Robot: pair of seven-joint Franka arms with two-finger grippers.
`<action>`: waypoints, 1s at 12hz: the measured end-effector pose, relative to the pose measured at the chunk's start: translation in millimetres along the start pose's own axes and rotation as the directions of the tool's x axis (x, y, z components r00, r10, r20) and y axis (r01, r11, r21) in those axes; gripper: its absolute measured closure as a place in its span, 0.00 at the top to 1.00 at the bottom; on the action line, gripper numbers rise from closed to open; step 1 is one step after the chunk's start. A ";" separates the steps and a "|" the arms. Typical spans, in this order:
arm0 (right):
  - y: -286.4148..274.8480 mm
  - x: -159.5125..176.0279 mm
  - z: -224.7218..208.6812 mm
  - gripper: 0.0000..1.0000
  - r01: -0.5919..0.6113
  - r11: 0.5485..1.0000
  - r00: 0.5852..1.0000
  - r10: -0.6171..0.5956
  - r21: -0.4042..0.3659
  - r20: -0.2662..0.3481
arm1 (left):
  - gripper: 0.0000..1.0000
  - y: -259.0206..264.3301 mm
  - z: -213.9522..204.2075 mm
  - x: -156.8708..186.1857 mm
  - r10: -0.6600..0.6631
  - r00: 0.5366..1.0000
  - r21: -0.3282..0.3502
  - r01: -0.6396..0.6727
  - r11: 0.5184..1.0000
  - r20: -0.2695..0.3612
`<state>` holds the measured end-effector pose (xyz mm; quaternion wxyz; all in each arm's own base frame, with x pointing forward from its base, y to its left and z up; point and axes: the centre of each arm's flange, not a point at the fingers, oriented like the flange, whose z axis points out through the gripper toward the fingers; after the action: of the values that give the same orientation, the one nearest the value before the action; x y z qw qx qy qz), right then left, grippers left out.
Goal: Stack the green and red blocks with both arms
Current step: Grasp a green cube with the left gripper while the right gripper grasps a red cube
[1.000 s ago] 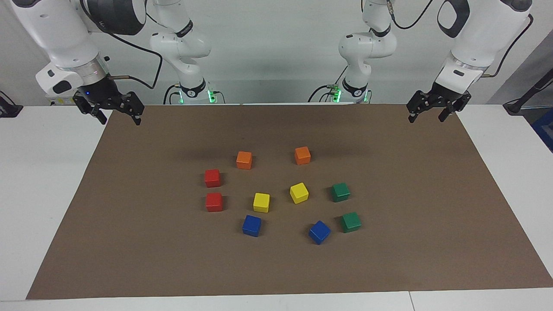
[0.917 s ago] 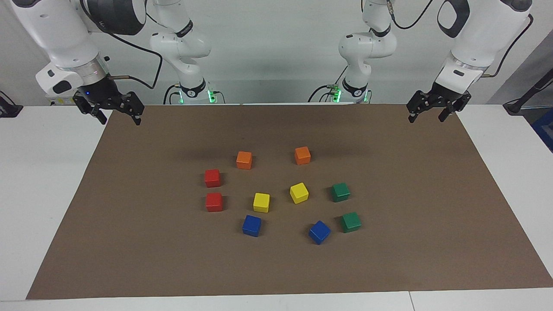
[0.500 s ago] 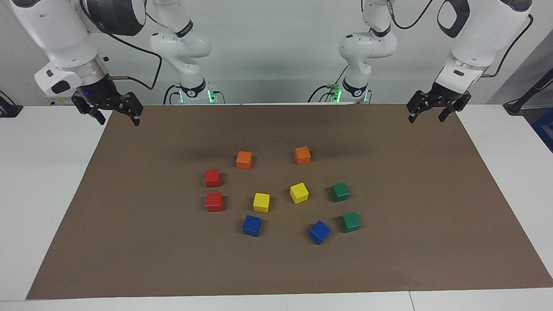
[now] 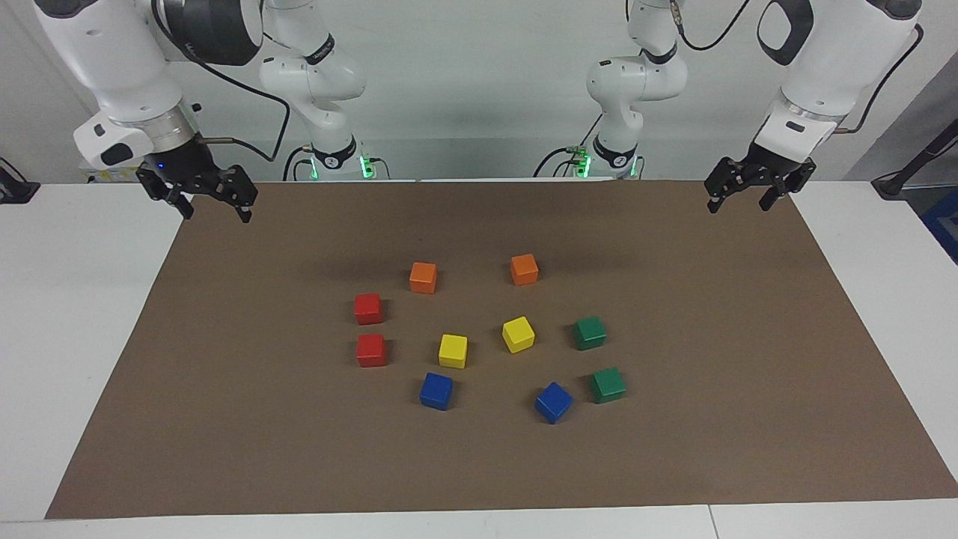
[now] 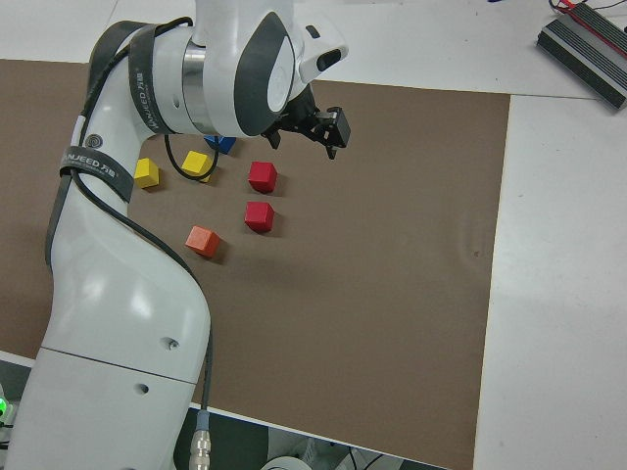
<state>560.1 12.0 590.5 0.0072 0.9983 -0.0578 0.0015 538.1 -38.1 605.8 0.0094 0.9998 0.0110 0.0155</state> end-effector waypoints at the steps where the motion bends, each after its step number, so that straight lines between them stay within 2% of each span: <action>1: -21.9 -1.7 15.4 1.00 -0.012 1.000 1.000 0.012 0.022 0.004 | 1.00 11.3 6.1 0.7 0.004 1.000 -0.001 -0.004 1.000 -0.007; 3: -62.4 -2.8 53.9 1.00 -0.023 0.998 0.999 0.025 0.059 -0.027 | 1.00 41.6 28.3 2.8 0.004 1.000 -0.006 -0.004 1.000 -0.024; 6: -109.4 -1.3 107.2 1.00 -0.066 0.996 0.997 0.069 0.066 -0.036 | 1.00 92.3 85.7 15.2 -0.002 0.999 -0.018 0.001 1.000 -0.033; 8: -125.5 5.9 134.9 1.00 -0.086 0.994 0.995 0.089 0.066 -0.036 | 1.00 124.4 135.3 30.5 0.005 0.999 -0.027 -0.005 1.000 -0.031; 12: -138.0 10.2 194.4 1.00 -0.110 0.992 0.993 0.111 0.057 -0.024 | 1.00 151.3 222.9 53.8 -0.082 0.996 -0.046 0.081 0.996 -0.016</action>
<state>586.5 145.1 394.2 -0.0199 0.9933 -0.1129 0.0171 602.1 -192.2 387.6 0.0325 0.9978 0.0516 0.0242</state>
